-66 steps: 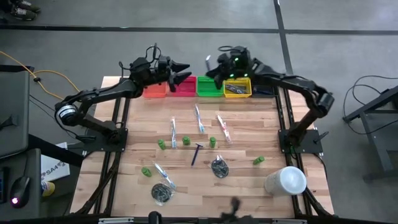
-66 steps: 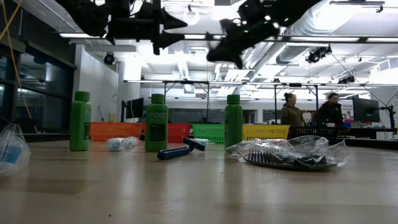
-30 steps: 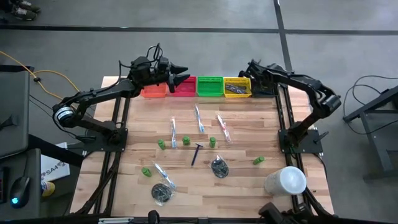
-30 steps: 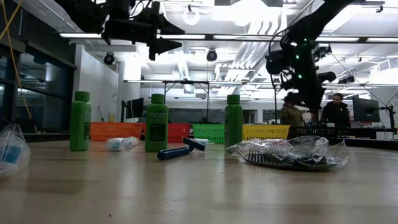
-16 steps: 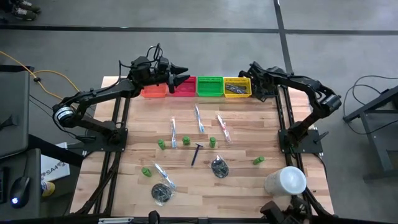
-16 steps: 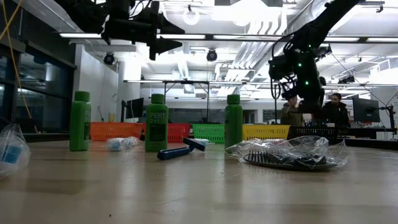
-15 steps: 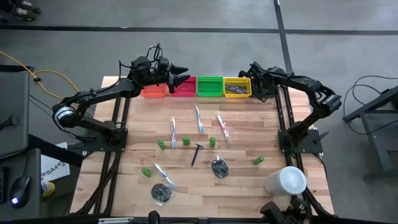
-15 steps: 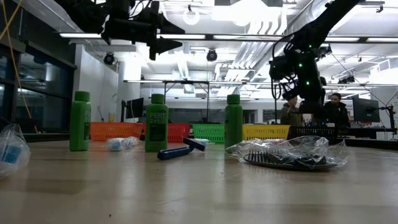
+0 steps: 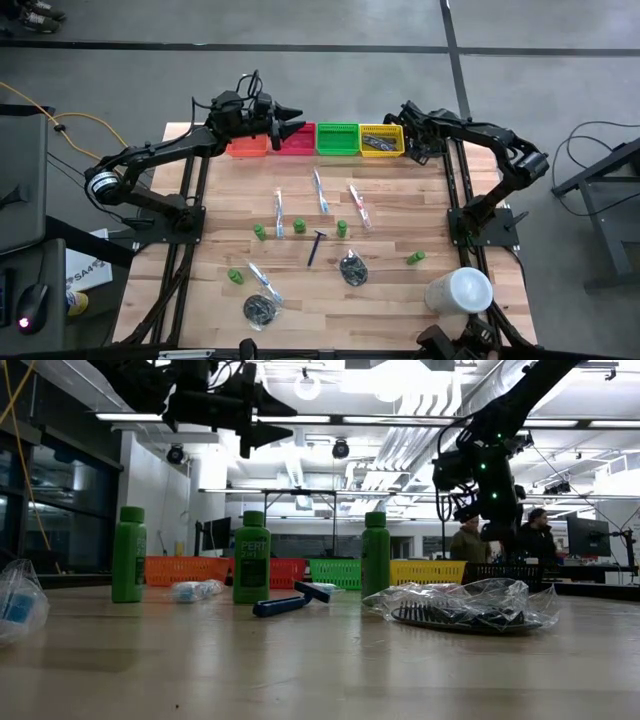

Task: Pick & Place Travel size toiletries
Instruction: Put the blue razor into the black bin

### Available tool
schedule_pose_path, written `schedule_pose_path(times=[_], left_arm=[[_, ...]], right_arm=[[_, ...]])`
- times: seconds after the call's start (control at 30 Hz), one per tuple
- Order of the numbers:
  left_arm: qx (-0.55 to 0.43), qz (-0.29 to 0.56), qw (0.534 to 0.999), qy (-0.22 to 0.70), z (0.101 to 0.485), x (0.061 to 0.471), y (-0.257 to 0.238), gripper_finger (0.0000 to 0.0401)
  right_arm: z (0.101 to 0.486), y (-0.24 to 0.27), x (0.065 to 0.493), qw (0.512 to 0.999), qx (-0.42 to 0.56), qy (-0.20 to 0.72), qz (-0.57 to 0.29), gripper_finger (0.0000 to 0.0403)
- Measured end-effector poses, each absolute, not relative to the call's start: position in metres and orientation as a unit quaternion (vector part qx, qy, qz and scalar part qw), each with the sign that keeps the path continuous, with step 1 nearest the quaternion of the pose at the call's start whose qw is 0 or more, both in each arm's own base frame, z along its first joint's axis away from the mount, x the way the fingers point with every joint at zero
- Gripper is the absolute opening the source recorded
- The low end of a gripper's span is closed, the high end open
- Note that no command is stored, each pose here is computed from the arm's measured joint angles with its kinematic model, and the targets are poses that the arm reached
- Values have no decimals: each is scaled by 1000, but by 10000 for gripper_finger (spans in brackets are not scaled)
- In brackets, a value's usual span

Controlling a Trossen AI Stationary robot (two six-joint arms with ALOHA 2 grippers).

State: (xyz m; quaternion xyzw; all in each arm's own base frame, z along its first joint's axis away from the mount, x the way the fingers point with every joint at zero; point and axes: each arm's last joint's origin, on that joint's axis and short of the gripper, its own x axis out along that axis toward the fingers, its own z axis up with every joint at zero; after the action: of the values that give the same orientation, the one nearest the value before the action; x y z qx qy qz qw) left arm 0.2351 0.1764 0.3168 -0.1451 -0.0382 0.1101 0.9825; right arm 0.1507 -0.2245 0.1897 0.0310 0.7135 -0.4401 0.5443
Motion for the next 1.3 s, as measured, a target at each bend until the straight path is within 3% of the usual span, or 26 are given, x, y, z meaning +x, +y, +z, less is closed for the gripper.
schedule_pose_path(times=[0.37, 0.7, 1.03, 1.3], left_arm=[[-160, 110, 980, -38, 316, 235, 176, 242], [-161, 110, 980, -38, 316, 235, 176, 242], [-188, 100, 976, -37, 316, 235, 176, 242], [-257, 101, 961, 2, 306, 236, 175, 241]], right_arm=[[201, -228, 156, 548, 90, 658, -509, 139], [227, -244, 163, 580, 143, 575, -559, 146], [251, -242, 175, 658, 260, 509, -490, 143], [287, -222, 180, 737, 255, 431, -454, 133]])
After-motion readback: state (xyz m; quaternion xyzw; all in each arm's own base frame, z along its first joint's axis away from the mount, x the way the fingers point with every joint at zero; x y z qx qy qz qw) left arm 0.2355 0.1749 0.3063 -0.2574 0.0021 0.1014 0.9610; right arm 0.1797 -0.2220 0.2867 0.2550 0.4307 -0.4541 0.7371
